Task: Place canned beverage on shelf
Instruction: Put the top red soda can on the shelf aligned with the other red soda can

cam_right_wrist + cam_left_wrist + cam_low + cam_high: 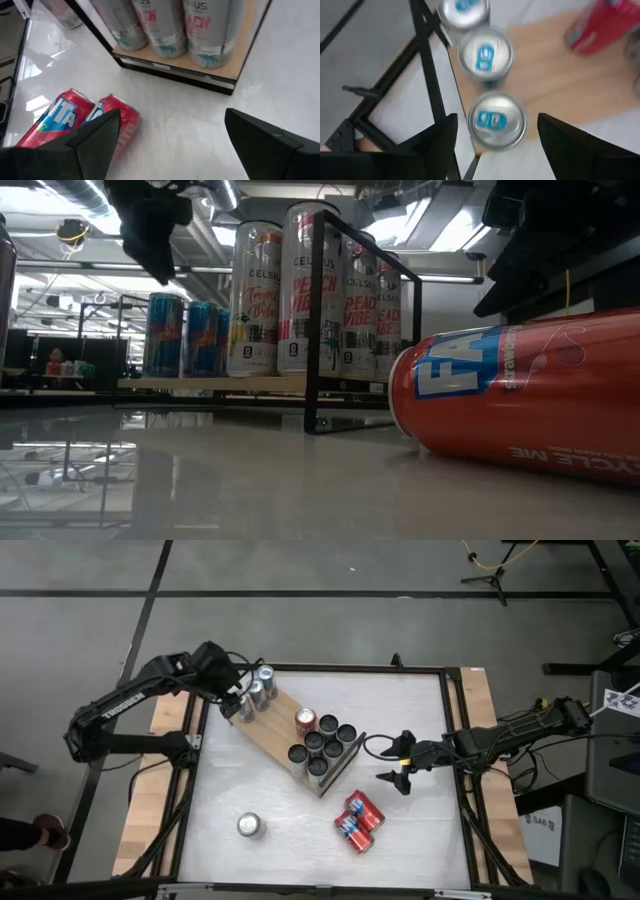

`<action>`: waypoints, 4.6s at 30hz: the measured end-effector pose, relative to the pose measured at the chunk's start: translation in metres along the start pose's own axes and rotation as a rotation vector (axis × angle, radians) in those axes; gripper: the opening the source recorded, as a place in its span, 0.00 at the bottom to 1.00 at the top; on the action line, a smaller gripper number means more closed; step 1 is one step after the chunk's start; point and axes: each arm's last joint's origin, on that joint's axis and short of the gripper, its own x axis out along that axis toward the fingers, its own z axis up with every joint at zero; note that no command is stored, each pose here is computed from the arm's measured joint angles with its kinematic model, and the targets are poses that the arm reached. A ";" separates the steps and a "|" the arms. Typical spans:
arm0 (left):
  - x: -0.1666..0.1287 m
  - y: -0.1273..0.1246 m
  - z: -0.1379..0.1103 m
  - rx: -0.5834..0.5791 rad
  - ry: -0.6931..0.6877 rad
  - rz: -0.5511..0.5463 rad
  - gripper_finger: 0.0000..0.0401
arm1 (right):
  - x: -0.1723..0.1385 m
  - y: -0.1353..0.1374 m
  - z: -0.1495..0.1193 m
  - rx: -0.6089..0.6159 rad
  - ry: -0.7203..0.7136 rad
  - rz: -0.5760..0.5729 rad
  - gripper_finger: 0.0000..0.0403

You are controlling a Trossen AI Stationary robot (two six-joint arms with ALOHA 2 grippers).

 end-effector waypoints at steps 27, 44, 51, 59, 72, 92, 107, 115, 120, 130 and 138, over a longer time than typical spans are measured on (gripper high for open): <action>-0.034 -0.025 0.019 -0.131 -0.400 -0.357 0.66 | -0.007 0.019 0.022 0.286 -0.058 0.323 0.88; -0.031 -0.072 0.047 0.055 -0.594 -0.453 0.66 | -0.010 0.079 0.033 0.265 0.036 0.366 0.88; -0.033 -0.086 0.047 0.096 -0.615 -0.507 0.66 | 0.007 0.097 0.025 0.315 0.203 0.187 0.88; -0.036 -0.099 0.043 0.140 -0.603 -0.554 0.66 | 0.034 0.105 0.017 0.326 0.331 0.047 0.88; -0.039 -0.108 0.038 0.149 -0.616 -0.514 0.66 | 0.057 0.105 0.002 0.301 0.408 -0.038 0.88; -0.040 -0.110 0.037 0.153 -0.617 -0.513 0.66 | 0.079 0.103 -0.014 0.301 0.469 -0.125 0.88; -0.040 -0.110 0.037 0.153 -0.617 -0.513 0.66 | 0.076 0.095 -0.016 0.337 0.485 -0.234 0.88; -0.040 -0.110 0.037 0.153 -0.617 -0.513 0.66 | 0.073 0.088 -0.019 0.323 0.501 -0.307 0.88; -0.040 -0.110 0.037 0.153 -0.617 -0.513 0.66 | 0.065 0.080 -0.009 0.314 0.525 -0.397 0.88; -0.040 -0.110 0.037 0.153 -0.617 -0.513 0.66 | 0.067 0.087 -0.002 0.154 0.502 -0.292 0.88; -0.040 -0.110 0.037 0.153 -0.617 -0.513 0.66 | 0.072 0.081 -0.013 0.123 0.515 -0.286 0.88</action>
